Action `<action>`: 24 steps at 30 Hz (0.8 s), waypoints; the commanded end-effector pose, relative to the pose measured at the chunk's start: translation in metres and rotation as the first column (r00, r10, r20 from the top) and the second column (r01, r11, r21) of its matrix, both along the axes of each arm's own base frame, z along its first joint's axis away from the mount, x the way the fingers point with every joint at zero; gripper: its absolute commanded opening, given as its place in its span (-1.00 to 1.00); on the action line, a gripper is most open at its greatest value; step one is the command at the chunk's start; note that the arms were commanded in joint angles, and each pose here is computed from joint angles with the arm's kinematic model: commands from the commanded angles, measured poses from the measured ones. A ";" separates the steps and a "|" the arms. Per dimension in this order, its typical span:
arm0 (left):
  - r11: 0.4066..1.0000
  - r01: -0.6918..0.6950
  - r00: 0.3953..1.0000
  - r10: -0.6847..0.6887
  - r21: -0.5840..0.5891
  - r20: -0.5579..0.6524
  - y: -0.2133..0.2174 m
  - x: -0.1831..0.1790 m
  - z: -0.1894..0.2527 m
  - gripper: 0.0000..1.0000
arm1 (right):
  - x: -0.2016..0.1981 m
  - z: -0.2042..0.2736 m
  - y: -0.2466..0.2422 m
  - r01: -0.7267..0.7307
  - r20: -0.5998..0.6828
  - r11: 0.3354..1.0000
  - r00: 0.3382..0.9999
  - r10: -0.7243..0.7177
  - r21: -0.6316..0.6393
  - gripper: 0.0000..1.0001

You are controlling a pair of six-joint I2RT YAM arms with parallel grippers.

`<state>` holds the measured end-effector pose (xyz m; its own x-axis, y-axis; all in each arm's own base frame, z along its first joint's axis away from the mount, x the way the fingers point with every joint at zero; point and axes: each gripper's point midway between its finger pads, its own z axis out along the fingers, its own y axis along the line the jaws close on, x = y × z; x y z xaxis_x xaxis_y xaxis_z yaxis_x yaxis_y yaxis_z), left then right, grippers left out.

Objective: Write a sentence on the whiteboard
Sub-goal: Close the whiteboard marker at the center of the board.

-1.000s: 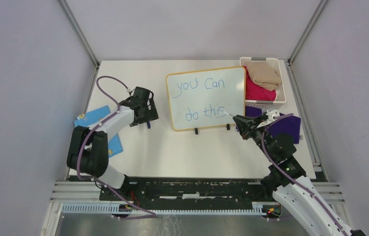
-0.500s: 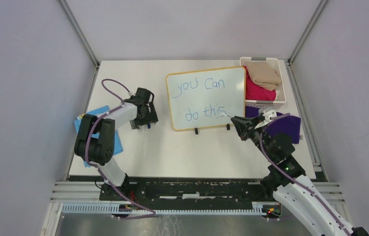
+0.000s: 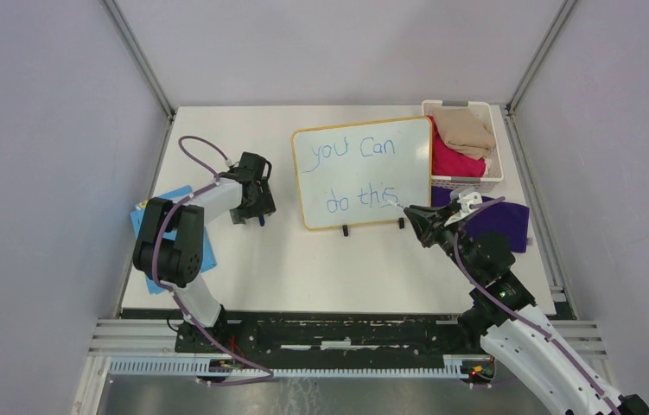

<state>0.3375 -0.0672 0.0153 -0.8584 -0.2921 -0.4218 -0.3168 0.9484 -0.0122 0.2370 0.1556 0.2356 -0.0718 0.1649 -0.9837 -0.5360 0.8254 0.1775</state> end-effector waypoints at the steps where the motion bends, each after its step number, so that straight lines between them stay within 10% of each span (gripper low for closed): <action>1: 1.000 -0.025 0.999 0.025 0.001 -0.026 0.001 0.000 -0.014 0.54 | 0.001 0.030 -0.001 0.007 0.076 1.000 0.997 -0.010 0.029 -1.00; 24: 0.993 0.047 0.998 -0.041 0.105 -0.057 -0.010 -0.010 -0.020 0.29 | 0.001 0.026 -0.006 0.032 0.073 0.999 0.997 -0.033 0.015 -1.00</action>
<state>0.3441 -0.0844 0.0166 -0.8562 -0.2195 -0.4677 -0.2680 0.9626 0.0388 0.2385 0.1521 0.2348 -0.0630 0.1515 -0.9865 -0.5211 0.8380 0.1620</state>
